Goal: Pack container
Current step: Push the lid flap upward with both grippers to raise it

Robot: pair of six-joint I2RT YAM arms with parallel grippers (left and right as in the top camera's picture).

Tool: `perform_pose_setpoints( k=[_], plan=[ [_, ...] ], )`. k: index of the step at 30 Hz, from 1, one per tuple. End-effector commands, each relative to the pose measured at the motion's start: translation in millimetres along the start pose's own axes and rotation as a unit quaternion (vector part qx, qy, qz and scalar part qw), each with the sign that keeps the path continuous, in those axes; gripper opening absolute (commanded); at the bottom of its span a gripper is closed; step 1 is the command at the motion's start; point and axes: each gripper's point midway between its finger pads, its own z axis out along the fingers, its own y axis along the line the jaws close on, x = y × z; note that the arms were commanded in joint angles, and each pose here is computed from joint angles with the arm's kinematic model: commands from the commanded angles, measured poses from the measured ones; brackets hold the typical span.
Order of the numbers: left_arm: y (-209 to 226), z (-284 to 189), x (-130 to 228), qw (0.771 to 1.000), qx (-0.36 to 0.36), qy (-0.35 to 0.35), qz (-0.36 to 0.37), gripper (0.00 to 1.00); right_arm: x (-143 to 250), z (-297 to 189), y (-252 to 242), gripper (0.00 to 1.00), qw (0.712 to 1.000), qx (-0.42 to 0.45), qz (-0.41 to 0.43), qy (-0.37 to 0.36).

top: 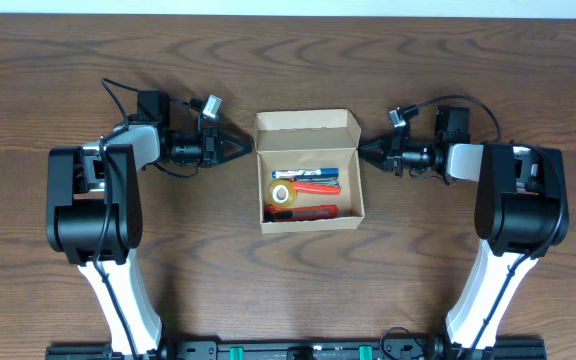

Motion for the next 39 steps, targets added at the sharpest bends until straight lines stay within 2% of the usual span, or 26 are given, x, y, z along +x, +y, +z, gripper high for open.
perform_pose_setpoints(
  k=[1,13,28,39],
  plan=[
    [11.7,2.5,4.2,1.000,-0.013,0.004,-0.021,0.06,5.4,11.1,-4.7,0.01,1.000,-0.001,0.007,0.013],
    [6.8,11.4,6.6,1.000,-0.006,0.014,-0.020,0.06,4.7,24.4,3.2,0.01,1.000,-0.005,-0.017,0.019],
    [1.3,11.9,6.4,0.999,0.007,0.014,-0.041,0.06,-13.8,19.8,56.8,0.02,0.992,-0.092,-0.087,0.026],
    [-31.6,5.6,-12.2,1.000,-0.016,0.002,0.020,0.06,-18.2,14.4,84.9,0.01,0.986,-0.119,-0.109,0.033]
  ],
)
